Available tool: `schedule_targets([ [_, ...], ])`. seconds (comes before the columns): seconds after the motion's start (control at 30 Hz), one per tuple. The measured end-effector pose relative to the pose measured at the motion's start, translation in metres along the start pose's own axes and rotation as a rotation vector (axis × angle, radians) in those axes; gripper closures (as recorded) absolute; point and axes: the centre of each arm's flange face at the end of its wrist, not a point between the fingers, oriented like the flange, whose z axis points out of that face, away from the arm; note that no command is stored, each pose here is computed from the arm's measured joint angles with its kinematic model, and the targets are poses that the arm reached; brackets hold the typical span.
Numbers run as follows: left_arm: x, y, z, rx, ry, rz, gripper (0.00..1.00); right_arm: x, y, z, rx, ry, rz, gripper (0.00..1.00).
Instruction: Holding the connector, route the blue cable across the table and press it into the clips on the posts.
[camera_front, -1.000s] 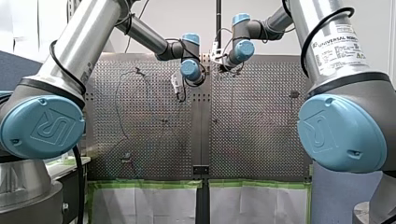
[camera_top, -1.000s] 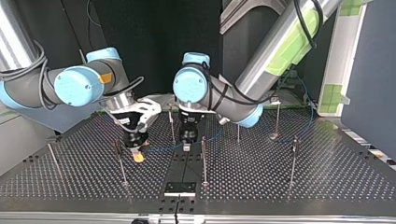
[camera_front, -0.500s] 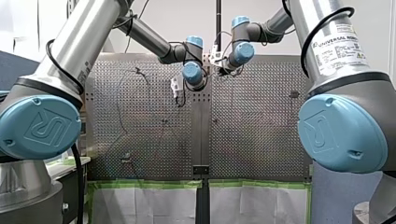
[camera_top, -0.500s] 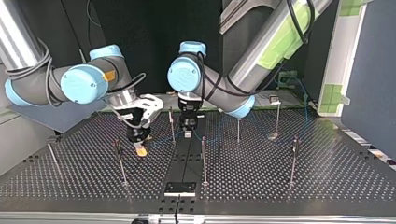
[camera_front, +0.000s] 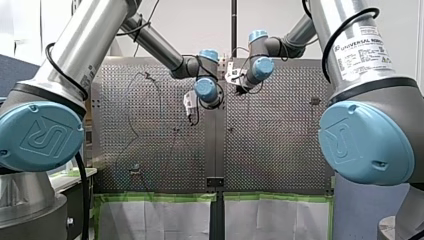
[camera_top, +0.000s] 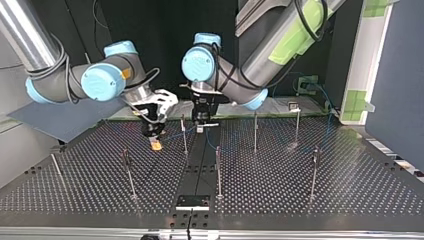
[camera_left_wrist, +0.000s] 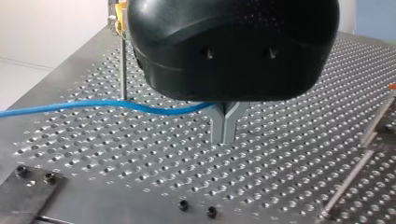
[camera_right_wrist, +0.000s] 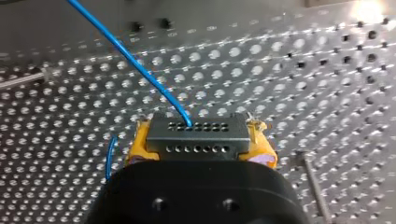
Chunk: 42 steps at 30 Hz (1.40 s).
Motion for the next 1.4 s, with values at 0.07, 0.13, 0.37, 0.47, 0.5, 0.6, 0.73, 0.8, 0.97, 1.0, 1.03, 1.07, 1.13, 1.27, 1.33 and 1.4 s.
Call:
schedule_targets([
  [0.07,0.006,0.003,-0.001,0.005,0.001,-0.001,1.00,-0.007,0.001,0.000,0.000,-0.001,0.002,1.00],
  [0.13,0.012,0.006,-0.001,0.012,0.004,-0.003,1.00,-0.013,0.002,-0.001,0.000,-0.002,0.002,1.00],
  [0.37,0.047,0.013,-0.001,0.045,0.039,0.002,1.00,-0.039,0.004,-0.005,-0.002,-0.007,0.000,1.00],
  [0.47,0.063,0.016,-0.004,0.064,0.054,0.004,1.00,-0.050,0.007,-0.007,-0.012,-0.011,-0.001,1.00],
  [0.5,0.067,0.017,-0.005,0.070,0.057,0.004,1.00,-0.054,0.008,-0.008,-0.017,-0.014,-0.001,1.00],
  [0.6,0.080,0.019,-0.009,0.089,0.067,0.004,1.00,-0.065,0.012,-0.012,-0.038,-0.024,-0.002,1.00],
  [0.73,0.100,0.023,-0.012,0.105,0.083,0.008,1.00,-0.083,0.018,-0.019,-0.066,-0.050,-0.003,1.00],
  [0.8,0.111,0.023,-0.012,0.116,0.090,0.009,1.00,-0.092,0.020,-0.023,-0.074,-0.069,-0.009,1.00],
  [0.97,0.134,0.022,-0.009,0.133,0.103,0.003,1.00,-0.116,0.026,-0.035,-0.090,-0.119,-0.024,1.00],
  [1.0,0.135,0.022,-0.008,0.133,0.103,0.002,1.00,-0.119,0.027,-0.037,-0.094,-0.127,-0.026,1.00],
  [1.03,0.136,0.023,-0.008,0.134,0.103,0.000,1.00,-0.122,0.028,-0.038,-0.098,-0.134,-0.029,1.00],
  [1.07,0.137,0.023,-0.007,0.134,0.103,-0.002,1.00,-0.127,0.030,-0.041,-0.103,-0.143,-0.031,1.00],
  [1.13,0.138,0.023,-0.007,0.134,0.102,-0.004,1.00,-0.134,0.033,-0.045,-0.109,-0.158,-0.032,1.00],
  [1.27,0.137,0.024,-0.005,0.134,0.098,-0.008,1.00,-0.147,0.037,-0.052,-0.120,-0.187,-0.032,1.00],
  [1.33,0.137,0.024,-0.004,0.139,0.093,-0.014,1.00,-0.149,0.040,-0.053,-0.124,-0.187,-0.030,1.00],
  [1.4,0.136,0.023,-0.003,0.146,0.086,-0.021,1.00,-0.150,0.042,-0.052,-0.127,-0.178,-0.026,1.00],
])
